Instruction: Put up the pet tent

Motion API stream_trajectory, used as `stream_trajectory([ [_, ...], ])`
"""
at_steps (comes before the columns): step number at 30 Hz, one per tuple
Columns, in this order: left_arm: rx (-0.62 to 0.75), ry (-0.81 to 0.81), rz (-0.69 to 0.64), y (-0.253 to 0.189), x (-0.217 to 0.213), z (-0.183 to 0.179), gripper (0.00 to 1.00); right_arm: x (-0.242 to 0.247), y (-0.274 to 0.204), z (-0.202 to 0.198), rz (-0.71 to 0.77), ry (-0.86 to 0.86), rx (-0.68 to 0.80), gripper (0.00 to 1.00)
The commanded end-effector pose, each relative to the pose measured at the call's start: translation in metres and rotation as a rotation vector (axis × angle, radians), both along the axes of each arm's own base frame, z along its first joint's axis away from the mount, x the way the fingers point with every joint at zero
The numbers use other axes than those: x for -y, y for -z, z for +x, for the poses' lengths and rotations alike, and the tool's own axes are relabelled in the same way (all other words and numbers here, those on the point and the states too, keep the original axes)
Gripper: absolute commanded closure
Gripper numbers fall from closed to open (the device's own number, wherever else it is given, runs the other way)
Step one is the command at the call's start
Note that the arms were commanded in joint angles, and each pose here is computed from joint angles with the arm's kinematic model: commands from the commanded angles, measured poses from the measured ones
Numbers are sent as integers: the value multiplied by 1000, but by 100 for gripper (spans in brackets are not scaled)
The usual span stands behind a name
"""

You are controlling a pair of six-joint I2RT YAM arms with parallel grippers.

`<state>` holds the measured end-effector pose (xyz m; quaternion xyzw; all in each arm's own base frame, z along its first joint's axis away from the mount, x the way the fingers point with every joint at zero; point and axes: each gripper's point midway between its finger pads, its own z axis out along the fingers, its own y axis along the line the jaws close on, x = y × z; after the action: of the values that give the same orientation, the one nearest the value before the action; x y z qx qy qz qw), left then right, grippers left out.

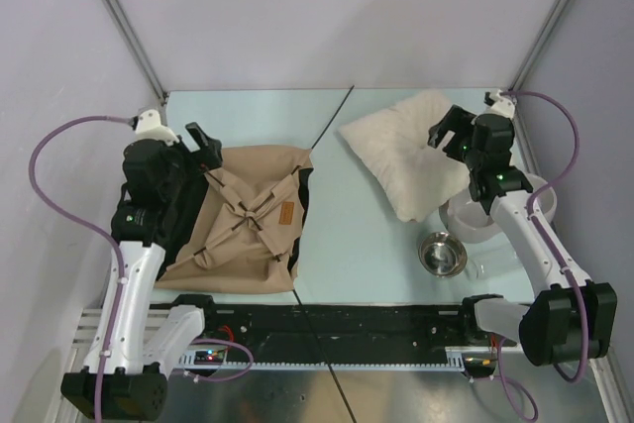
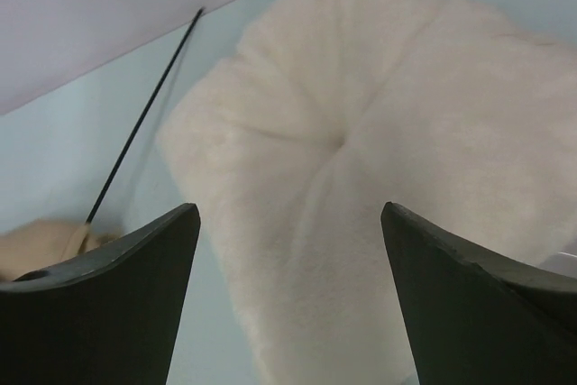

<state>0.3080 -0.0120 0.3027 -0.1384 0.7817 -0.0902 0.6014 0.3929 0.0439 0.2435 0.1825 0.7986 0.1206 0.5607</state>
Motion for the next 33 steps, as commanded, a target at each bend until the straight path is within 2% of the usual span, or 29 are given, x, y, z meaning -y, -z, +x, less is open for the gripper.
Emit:
stream_trajectory([
  [1, -61, 155, -104, 23, 34, 6, 0, -59, -26, -2, 16, -259, 77, 11],
  [6, -91, 164, -121, 38, 40, 3, 0, -154, -10, -13, 25, -509, 47, 6],
  [13, -90, 141, -119, 47, 36, -7, 0, -266, 20, -20, 201, -708, -3, 1],
  [18, -98, 141, -143, 59, 38, -17, 0, -301, 55, 3, 240, -609, -91, 1],
  [26, -113, 130, -135, 65, 35, -29, 0, -330, 98, 46, 314, -501, -110, 1],
  [33, -128, 126, -119, 66, 33, -30, 0, -361, 129, 66, 381, -461, -168, 9],
])
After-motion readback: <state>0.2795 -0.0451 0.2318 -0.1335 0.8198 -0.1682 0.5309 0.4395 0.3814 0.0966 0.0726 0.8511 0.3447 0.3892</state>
